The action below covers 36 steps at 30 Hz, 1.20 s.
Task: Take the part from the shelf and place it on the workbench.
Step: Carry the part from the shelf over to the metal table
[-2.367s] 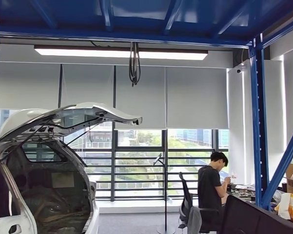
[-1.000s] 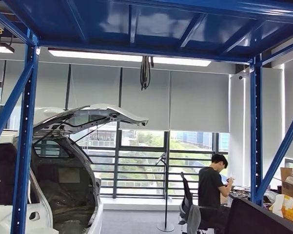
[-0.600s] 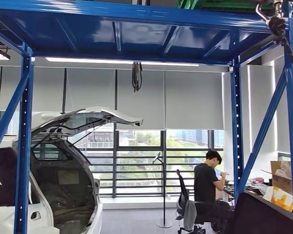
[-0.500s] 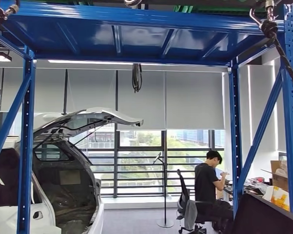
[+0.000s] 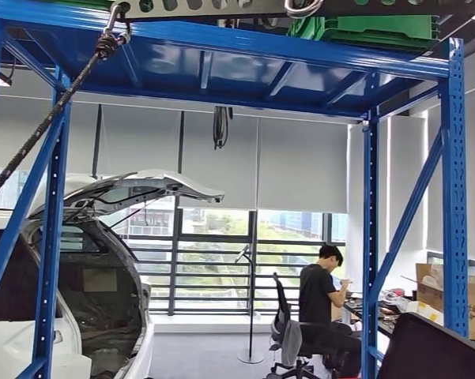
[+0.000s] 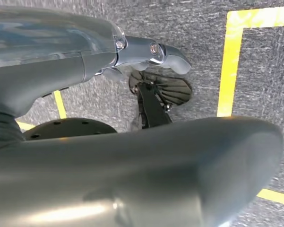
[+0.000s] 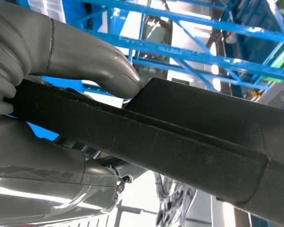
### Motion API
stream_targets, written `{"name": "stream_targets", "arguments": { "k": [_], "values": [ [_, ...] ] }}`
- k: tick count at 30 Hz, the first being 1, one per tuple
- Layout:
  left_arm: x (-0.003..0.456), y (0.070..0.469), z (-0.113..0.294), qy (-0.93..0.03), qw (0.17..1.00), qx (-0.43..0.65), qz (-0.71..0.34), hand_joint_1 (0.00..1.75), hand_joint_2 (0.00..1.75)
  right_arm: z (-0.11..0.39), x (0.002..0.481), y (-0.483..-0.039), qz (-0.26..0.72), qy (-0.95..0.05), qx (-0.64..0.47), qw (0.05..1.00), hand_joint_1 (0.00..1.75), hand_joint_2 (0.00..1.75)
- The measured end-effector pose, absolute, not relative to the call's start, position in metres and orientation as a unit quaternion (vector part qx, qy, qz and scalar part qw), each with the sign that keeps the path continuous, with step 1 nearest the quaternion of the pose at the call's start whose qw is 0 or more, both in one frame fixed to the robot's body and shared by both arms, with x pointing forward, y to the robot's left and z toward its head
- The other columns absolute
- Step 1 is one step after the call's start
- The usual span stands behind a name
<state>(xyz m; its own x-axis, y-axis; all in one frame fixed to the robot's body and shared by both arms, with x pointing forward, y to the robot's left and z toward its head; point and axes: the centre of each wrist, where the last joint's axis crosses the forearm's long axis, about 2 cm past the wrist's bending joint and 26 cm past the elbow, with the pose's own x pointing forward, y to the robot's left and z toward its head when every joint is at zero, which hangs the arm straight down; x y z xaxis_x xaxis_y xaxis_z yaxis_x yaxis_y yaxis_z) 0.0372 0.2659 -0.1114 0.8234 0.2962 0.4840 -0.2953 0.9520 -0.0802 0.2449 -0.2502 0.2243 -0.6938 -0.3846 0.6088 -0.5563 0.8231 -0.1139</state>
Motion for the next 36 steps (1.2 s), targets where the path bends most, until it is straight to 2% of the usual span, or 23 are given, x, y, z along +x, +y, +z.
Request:
{"name": "stream_targets", "arguments": {
  "k": [20, 26, 36],
  "values": [
    [0.041, 0.269, -0.111, -0.287, 0.952, -0.011, 0.108, 0.0, 1.75, 0.227, 0.249, -0.251, 0.137, -0.898, 0.311, 0.278, 1.75, 1.75],
    [0.041, 0.272, -0.111, -0.263, 0.959, -0.002, 0.103, 0.0, 1.75, 0.231, 0.252, -0.253, 0.148, -0.901, 0.304, 0.272, 1.75, 1.75],
    [0.038, 0.277, -0.112, -0.2, 0.967, 0.021, 0.157, 0.0, 1.75, 0.23, 0.247, -0.255, 0.153, -0.909, 0.282, 0.267, 1.75, 1.75]
  ]
}}
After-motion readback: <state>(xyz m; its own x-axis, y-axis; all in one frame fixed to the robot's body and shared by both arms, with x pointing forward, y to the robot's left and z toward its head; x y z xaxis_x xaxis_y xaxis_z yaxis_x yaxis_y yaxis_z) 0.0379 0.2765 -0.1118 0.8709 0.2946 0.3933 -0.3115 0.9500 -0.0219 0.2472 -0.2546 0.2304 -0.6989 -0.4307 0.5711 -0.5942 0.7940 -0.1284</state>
